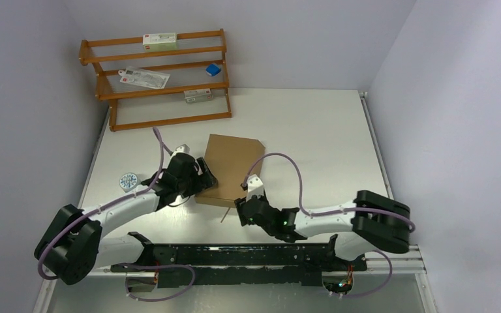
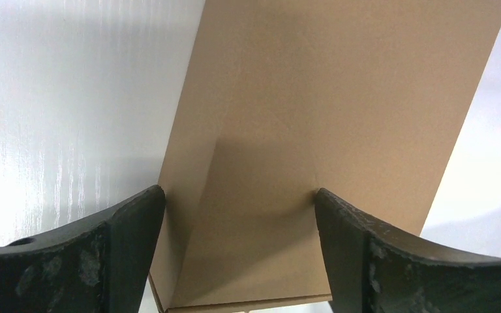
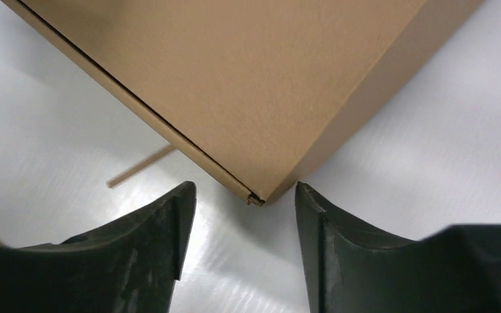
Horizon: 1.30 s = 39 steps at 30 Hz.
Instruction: Fold the paper box
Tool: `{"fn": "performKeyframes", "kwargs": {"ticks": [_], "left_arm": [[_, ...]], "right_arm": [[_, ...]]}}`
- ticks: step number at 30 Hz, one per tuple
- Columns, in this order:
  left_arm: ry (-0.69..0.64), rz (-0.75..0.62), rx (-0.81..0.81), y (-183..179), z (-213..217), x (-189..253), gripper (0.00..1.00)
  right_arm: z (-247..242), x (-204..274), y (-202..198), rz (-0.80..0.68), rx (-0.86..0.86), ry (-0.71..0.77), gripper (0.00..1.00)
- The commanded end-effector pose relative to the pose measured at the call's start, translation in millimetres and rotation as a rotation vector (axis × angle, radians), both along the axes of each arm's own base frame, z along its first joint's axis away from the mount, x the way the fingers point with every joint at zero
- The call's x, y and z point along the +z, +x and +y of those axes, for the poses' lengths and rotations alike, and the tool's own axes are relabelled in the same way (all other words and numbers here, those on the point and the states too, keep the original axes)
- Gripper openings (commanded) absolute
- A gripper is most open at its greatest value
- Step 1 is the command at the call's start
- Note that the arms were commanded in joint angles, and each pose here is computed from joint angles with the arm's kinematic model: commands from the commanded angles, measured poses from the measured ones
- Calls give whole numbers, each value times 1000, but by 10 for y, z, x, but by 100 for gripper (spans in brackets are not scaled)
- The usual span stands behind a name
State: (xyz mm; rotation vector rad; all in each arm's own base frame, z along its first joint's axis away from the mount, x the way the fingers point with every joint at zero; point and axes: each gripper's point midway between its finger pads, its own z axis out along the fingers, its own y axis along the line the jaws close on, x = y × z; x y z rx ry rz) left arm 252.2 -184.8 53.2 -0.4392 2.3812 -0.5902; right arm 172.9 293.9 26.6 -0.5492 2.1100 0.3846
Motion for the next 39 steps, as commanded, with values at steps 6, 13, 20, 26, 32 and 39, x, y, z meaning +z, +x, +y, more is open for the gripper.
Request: {"fn": "performKeyframes", "kwargs": {"ticks": [6,13,20,26,32,39], "left_arm": [[73,142,-15,24,444,-49,93],[63,24,9,518,557,484,96],[106,-75,39,1124,693,859,97],[55,-43,-51,1688,415,601,96],[36,-14,-122,2030,231,308,96],[1,12,-194,2110,83,8,95]], "right_arm": [[-89,608,26,-22,10,50,83],[-430,1030,652,-67,-81,69,80],[-895,981,1514,-98,-297,80,65],[-969,761,1965,-76,-382,108,59],[-843,484,2272,-69,-403,97,48],[-649,136,2409,-21,-360,85,44]]}}
